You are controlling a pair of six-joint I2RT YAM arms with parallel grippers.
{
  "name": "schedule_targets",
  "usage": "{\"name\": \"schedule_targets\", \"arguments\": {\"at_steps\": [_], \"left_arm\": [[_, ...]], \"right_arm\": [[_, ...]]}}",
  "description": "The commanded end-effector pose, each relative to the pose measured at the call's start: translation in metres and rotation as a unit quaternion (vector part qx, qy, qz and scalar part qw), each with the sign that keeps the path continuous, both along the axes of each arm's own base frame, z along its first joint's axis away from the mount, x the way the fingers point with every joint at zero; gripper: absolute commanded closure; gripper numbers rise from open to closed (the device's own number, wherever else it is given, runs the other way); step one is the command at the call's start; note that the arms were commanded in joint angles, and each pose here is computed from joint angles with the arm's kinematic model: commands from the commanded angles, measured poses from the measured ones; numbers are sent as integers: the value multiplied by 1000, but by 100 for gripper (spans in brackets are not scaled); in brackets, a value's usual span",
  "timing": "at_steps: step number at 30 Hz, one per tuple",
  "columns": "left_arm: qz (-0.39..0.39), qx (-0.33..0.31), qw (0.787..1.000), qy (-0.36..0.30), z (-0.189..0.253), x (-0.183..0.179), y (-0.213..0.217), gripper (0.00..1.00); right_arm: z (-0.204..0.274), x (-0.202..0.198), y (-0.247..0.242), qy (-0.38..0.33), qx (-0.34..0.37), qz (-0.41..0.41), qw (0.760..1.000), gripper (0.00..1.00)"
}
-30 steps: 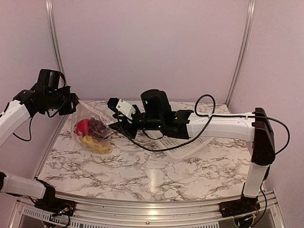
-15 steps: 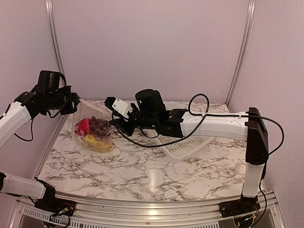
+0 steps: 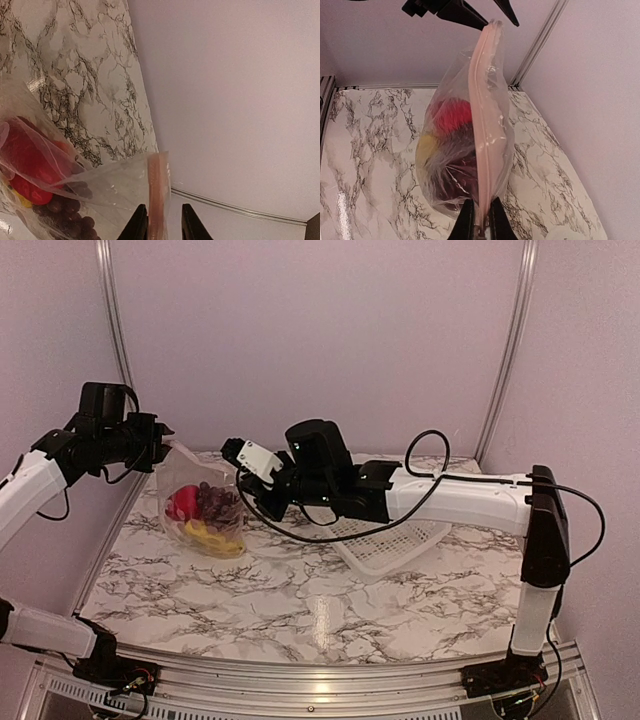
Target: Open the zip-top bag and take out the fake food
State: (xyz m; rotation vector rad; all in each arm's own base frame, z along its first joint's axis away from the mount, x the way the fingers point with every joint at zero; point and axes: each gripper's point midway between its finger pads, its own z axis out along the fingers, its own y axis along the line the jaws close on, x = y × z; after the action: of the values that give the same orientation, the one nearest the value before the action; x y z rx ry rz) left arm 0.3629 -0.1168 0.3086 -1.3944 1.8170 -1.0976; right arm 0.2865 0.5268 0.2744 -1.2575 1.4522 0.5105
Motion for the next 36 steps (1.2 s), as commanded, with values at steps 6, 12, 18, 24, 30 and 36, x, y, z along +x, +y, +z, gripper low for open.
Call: {"name": "schedule_targets", "arguments": {"at_steps": [6,12,18,24,30,36], "left_arm": [[-109,193,957,-188,72,-4,-4,34],[-242,430,826,-272,116,-19,-13,18],[-304,518,716,-357,140,-44,-28,22],[-380,553,621,-407,131,-80,-61,27],[-471,531,575,-407,100,-107,-98,28],[-529,550,506,-402,74,-128,-121,25]], "right_arm": [[45,-8,-18,29,33,47,998,100],[54,-9,-24,56,38,89,994,100],[64,-8,-26,93,44,118,988,100],[68,-13,-28,138,41,138,980,100],[56,-16,-31,181,23,125,975,100],[54,-23,-39,205,24,132,970,100]]}}
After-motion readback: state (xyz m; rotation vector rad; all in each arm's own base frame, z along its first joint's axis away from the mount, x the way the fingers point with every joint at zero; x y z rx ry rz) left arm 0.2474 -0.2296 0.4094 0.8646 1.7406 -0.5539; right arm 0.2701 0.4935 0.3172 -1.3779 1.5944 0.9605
